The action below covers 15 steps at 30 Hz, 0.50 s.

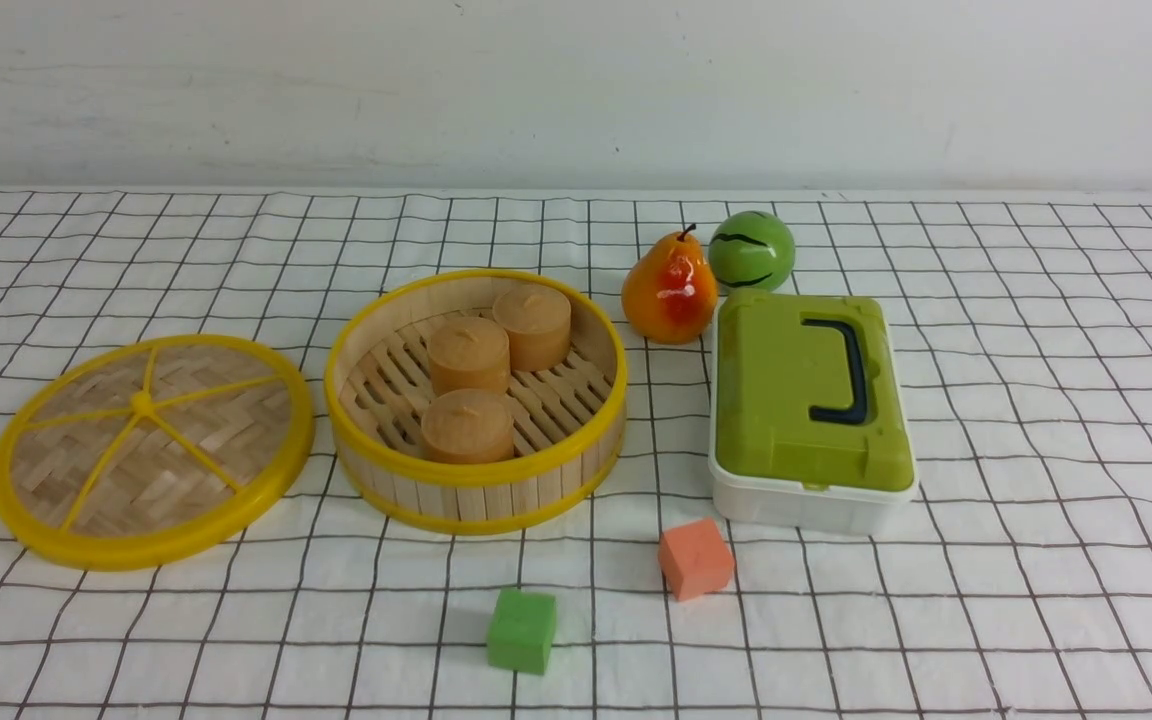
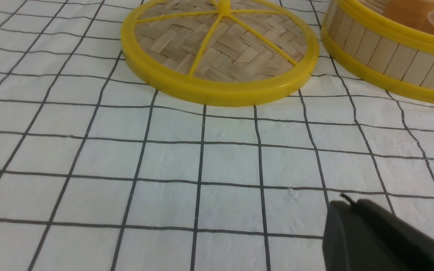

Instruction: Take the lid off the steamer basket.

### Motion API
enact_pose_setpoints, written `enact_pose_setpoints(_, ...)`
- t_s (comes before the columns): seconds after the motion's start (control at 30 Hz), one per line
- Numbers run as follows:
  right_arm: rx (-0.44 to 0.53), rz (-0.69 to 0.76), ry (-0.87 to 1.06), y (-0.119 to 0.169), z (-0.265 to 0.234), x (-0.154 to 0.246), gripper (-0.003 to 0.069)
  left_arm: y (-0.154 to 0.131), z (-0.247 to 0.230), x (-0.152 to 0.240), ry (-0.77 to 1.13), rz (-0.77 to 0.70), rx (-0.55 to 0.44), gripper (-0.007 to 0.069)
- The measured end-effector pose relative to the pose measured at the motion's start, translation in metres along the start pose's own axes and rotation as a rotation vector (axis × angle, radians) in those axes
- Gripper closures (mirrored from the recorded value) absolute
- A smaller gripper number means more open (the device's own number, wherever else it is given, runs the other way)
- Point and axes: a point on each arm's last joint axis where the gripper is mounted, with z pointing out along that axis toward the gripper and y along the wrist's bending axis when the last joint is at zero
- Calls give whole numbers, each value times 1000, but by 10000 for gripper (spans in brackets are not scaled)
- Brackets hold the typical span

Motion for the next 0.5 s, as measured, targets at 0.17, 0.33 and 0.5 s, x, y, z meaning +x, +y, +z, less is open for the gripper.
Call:
enact_pose_setpoints(0.17,0,0,0,0,0,0,419,0,0,0,0,0,0,610)
enact_pose_setpoints(0.33,0,0,0,0,0,0,419,0,0,0,0,0,0,608)
enact_pose_setpoints(0.5,0,0,0,0,0,0,419,0,0,0,0,0,0,608)
